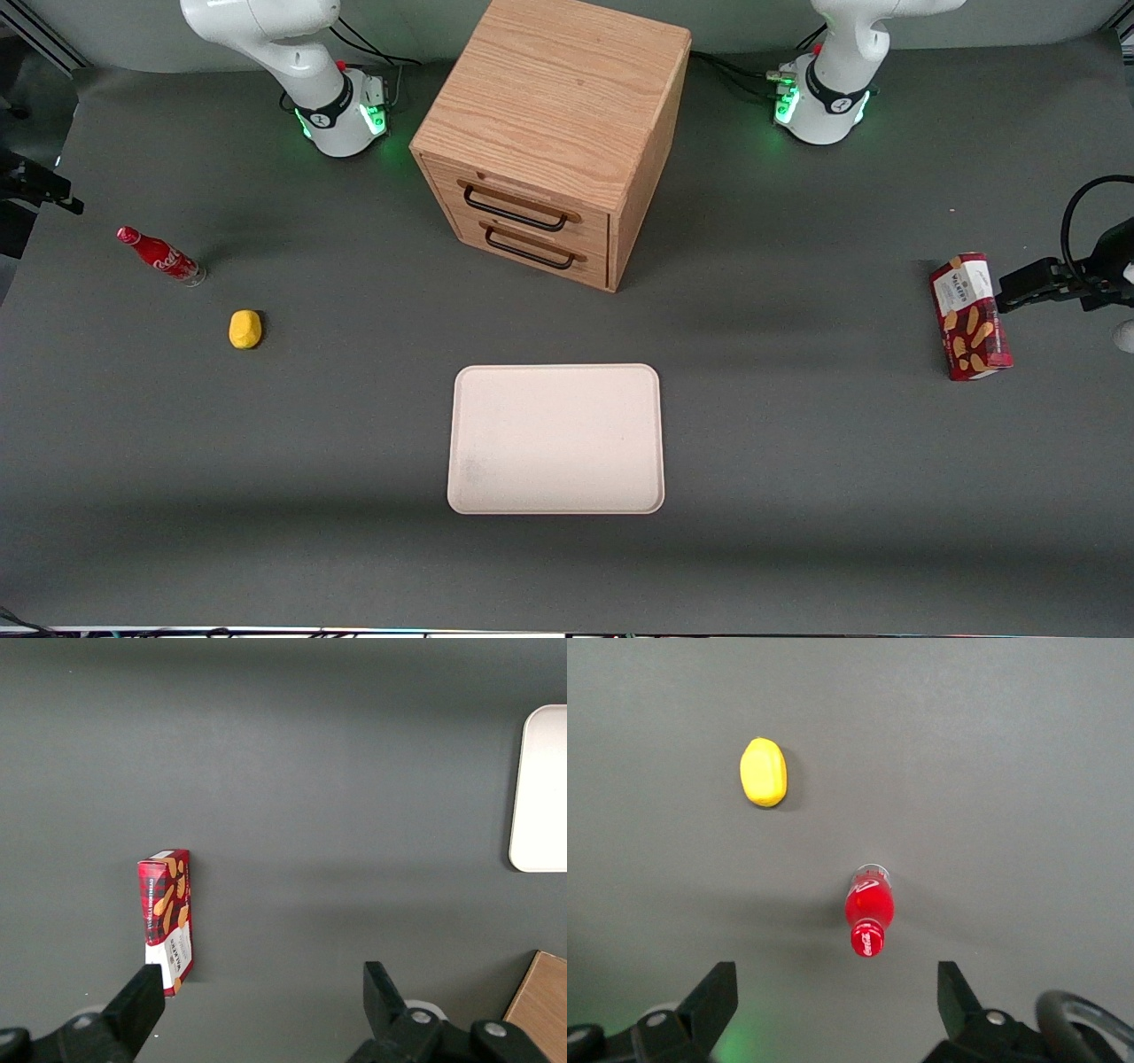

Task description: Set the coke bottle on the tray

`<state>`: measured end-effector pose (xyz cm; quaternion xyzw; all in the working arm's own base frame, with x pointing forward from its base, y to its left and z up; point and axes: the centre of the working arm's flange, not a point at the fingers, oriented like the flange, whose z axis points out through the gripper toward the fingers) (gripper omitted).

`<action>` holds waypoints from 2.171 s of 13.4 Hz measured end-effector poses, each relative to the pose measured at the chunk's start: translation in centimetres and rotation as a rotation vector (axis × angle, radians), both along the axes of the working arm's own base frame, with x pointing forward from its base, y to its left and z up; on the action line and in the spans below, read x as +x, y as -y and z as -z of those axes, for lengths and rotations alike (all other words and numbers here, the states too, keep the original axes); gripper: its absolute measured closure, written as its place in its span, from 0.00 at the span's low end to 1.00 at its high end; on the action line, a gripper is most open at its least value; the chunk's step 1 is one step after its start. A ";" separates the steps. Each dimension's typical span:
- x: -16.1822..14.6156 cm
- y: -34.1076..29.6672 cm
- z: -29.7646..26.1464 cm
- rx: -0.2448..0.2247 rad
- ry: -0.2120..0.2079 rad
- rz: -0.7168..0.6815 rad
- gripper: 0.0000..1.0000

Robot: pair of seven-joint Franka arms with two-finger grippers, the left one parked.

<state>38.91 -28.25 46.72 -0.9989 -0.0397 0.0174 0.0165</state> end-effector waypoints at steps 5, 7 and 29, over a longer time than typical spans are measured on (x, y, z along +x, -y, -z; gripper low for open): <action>-1.0 -0.4 4.2 -0.012 0.000 0.085 0.00; -1.5 -0.3 5.7 -0.021 0.003 0.102 0.00; -3.2 0.0 13.0 -0.067 -0.007 0.124 0.00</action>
